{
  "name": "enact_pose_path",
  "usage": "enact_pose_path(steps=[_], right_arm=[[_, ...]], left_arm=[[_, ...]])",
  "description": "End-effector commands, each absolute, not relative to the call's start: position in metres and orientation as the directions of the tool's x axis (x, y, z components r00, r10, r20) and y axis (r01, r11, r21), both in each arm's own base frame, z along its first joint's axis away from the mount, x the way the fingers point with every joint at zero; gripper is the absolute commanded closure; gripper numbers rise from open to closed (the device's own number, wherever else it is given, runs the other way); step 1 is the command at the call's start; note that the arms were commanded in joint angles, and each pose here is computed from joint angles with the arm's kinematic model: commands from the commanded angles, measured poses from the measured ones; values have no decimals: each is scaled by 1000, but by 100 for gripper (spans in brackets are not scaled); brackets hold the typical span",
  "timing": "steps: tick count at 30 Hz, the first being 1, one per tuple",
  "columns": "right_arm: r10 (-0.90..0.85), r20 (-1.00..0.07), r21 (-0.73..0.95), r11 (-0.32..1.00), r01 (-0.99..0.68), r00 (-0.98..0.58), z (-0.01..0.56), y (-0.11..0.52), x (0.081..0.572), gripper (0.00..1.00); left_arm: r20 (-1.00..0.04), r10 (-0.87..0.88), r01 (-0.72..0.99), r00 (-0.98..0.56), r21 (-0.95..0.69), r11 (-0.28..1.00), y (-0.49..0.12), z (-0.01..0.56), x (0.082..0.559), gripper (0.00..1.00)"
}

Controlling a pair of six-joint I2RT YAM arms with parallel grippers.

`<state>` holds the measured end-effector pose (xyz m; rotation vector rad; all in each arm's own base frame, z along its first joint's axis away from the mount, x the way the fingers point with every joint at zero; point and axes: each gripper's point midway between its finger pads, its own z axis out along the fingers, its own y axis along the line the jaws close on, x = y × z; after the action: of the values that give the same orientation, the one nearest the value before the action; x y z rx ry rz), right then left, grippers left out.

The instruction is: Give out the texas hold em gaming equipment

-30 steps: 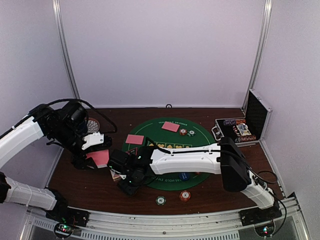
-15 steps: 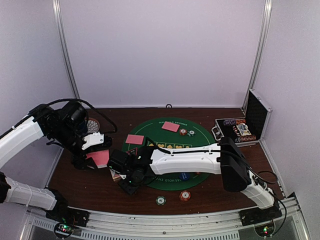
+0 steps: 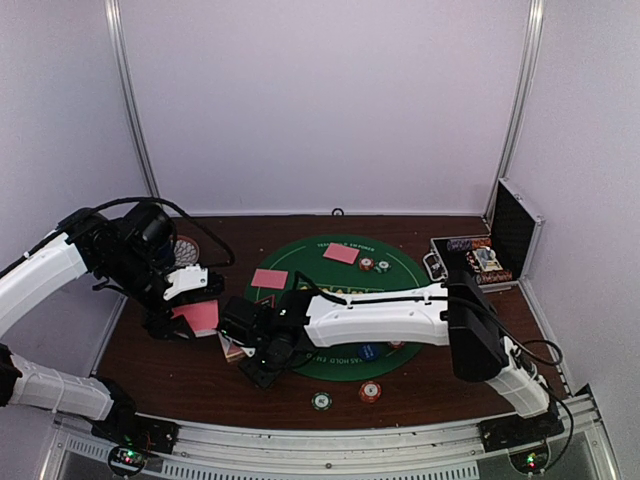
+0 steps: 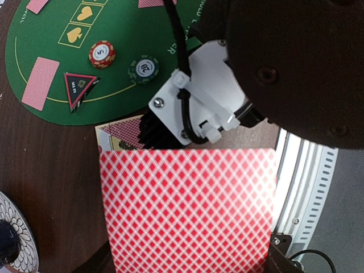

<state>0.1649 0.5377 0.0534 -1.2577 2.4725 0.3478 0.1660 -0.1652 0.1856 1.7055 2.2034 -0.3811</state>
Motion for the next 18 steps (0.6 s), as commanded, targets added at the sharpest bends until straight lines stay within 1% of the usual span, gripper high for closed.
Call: enact_pose_path(steps=[1, 3, 6, 10, 18], right_arm=[[-704, -459, 74, 578, -813, -542, 81, 541, 168, 55], [-709, -449, 71, 578, -813, -544, 75, 540, 168, 51], [-715, -436, 65, 580, -812, -546, 68, 539, 167, 49], [-722, -420, 62, 581, -811, -549, 60, 538, 167, 49], [-718, -430, 60, 582, -811, -547, 64, 539, 168, 50]], left_arm=[[-442, 868, 969, -227, -16, 246, -170, 195, 168, 100], [-440, 869, 969, -228, -14, 247, -169, 195, 168, 100], [-440, 869, 969, -226, -10, 247, -169, 195, 168, 100], [-440, 869, 969, -225, -10, 246, -169, 195, 168, 100], [-441, 869, 969, -225, -10, 246, -170, 195, 169, 100]])
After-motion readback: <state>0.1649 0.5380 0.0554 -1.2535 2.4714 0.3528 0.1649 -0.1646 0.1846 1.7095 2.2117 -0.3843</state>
